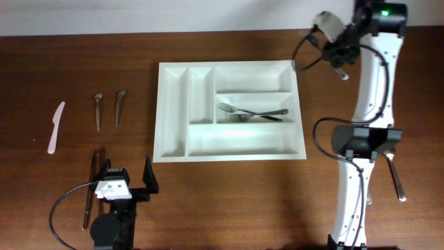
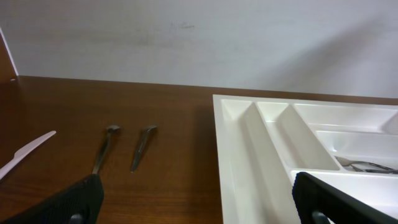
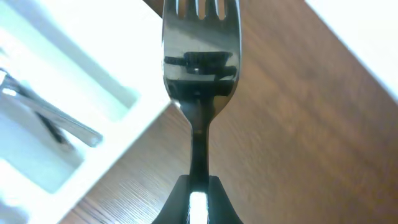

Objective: Pack container
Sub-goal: 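Carry the fork with the right gripper over the middle compartment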

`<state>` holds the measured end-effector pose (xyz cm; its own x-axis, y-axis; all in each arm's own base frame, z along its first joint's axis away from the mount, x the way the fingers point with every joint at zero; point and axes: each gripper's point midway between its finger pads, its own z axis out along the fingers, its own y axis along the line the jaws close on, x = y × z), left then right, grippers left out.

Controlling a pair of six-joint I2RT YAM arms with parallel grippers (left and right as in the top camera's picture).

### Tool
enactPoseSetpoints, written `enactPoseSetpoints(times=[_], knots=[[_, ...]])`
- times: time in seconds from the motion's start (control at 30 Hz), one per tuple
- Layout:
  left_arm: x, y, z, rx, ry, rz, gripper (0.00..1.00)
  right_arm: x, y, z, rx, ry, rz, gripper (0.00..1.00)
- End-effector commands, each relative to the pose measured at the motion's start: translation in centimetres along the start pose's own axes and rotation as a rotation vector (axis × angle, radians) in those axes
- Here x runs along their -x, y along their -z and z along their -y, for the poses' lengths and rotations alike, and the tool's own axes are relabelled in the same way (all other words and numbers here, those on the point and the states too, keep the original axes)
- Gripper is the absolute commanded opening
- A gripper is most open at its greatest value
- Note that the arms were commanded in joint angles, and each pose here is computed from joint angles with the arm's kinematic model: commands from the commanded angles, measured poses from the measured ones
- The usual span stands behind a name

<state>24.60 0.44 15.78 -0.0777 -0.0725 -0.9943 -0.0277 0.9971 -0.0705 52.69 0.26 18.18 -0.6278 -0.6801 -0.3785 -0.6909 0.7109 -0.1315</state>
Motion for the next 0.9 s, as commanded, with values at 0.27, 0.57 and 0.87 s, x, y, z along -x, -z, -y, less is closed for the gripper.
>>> enactPoseSetpoints(times=[0.27, 0.57, 0.87], knots=[[-0.1, 0.0, 0.0, -0.003, -0.008, 0.000, 0.99, 8.1, 2.5, -9.7, 0.026, 0.231, 0.070, 0.04], [-0.1, 0.0, 0.0, -0.003, -0.008, 0.000, 0.99, 6.7, -2.1, -13.6, 0.133, 0.284, -0.095, 0.04], [-0.1, 0.0, 0.0, -0.003, -0.008, 0.000, 0.99, 5.4, -4.8, -17.5, 0.314, 0.332, -0.136, 0.04]])
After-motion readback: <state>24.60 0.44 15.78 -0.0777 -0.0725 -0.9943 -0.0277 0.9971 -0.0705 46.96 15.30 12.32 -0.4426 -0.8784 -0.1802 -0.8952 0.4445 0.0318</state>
